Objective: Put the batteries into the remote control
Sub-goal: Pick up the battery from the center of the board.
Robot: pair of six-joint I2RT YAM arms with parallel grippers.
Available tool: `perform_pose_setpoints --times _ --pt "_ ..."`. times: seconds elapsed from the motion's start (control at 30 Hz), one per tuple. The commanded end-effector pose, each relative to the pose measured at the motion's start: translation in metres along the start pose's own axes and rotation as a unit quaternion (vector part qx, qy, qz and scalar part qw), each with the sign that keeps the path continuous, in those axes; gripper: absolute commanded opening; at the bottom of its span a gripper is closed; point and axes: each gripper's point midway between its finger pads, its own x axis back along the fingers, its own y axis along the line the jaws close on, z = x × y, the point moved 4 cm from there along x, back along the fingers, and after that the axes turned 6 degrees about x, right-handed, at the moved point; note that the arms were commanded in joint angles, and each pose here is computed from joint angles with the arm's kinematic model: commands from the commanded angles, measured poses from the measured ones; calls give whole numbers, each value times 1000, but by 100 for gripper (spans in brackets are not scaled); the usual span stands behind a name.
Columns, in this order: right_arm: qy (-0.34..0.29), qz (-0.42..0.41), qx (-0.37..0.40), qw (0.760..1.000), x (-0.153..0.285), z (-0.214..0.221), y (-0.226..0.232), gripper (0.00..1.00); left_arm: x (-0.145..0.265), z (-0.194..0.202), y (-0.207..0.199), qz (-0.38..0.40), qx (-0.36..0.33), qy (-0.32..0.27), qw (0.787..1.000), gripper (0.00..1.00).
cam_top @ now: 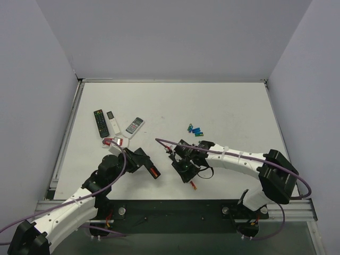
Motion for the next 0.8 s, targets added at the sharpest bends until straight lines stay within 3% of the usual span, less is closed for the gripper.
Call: perform_pose_setpoints --times 0.0,0.4,0.67,0.77 --pt "61 9 -74 995 -11 19 -4 28 1 -3 -2 5 -2 -10 1000 0" --pt "107 89 -131 982 -17 49 -37 29 2 -3 -3 10 2 -7 1000 0" --pt "125 54 -132 982 -28 51 -32 27 1 -1 -6 14 2 0 1000 0" --pt "134 42 -135 981 -34 52 -29 19 1 0 -8 20 6 4 1000 0"
